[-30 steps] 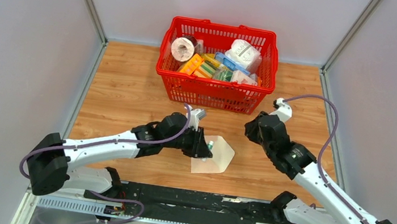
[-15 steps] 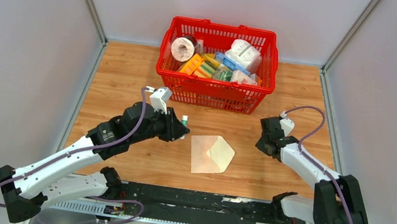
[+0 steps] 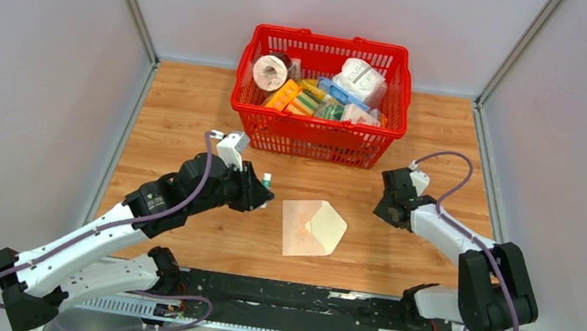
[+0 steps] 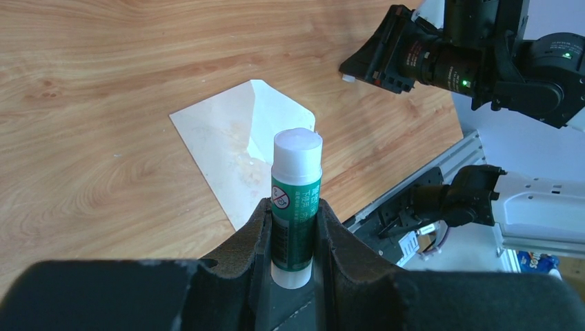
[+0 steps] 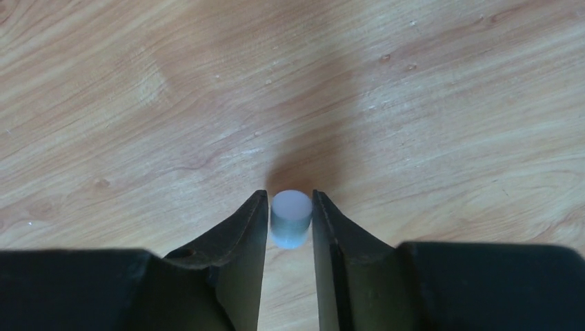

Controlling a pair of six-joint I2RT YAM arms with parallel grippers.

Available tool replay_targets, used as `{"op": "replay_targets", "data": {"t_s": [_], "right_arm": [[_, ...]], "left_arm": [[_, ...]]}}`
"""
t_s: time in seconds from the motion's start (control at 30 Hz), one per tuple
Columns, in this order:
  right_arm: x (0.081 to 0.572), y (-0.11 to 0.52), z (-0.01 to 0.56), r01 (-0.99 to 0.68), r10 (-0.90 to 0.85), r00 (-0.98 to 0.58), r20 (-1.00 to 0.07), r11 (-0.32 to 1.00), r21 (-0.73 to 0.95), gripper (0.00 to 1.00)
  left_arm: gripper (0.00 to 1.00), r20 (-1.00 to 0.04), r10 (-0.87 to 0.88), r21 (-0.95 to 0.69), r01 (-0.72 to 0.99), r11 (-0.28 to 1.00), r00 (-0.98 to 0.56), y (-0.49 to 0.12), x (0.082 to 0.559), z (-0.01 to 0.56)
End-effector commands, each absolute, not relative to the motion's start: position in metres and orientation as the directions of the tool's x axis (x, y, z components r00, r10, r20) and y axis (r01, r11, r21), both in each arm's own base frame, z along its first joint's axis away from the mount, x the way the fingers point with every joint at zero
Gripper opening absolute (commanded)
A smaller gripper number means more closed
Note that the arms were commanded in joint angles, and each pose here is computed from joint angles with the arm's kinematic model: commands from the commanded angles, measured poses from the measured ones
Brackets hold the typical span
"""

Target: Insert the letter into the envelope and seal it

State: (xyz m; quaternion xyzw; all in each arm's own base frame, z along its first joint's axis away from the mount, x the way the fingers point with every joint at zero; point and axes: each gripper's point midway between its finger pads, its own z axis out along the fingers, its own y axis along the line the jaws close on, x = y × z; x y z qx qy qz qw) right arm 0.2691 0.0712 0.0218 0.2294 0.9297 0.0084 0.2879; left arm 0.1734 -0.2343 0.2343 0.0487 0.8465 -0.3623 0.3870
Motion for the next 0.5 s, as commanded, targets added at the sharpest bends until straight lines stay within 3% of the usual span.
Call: {"op": "replay_targets", "data": {"t_s": [0.0, 0.17, 0.47], "right_arm": [[0.276, 0.078, 0.023, 0.409, 0.44, -0.724, -0.531, 0.894, 0.183, 0.35], [0.271, 0.081, 0.015, 0.418, 0.457, -0.733, -0.504, 0.887, 0.196, 0.4], [0.27, 0.081, 0.013, 0.423, 0.46, -0.737, -0.495, 0.885, 0.193, 0.41]], "left_arm": [[0.0, -0.706, -0.214, -0.586, 0.388, 0.711, -0.675, -0.237, 0.175, 0.248], [0.0, -0.685, -0.21, -0.604, 0.382, 0.7, -0.698, -0.243, 0.174, 0.24], [0.0, -0.681, -0.209, -0.607, 0.38, 0.698, -0.702, -0.246, 0.175, 0.236]]}}
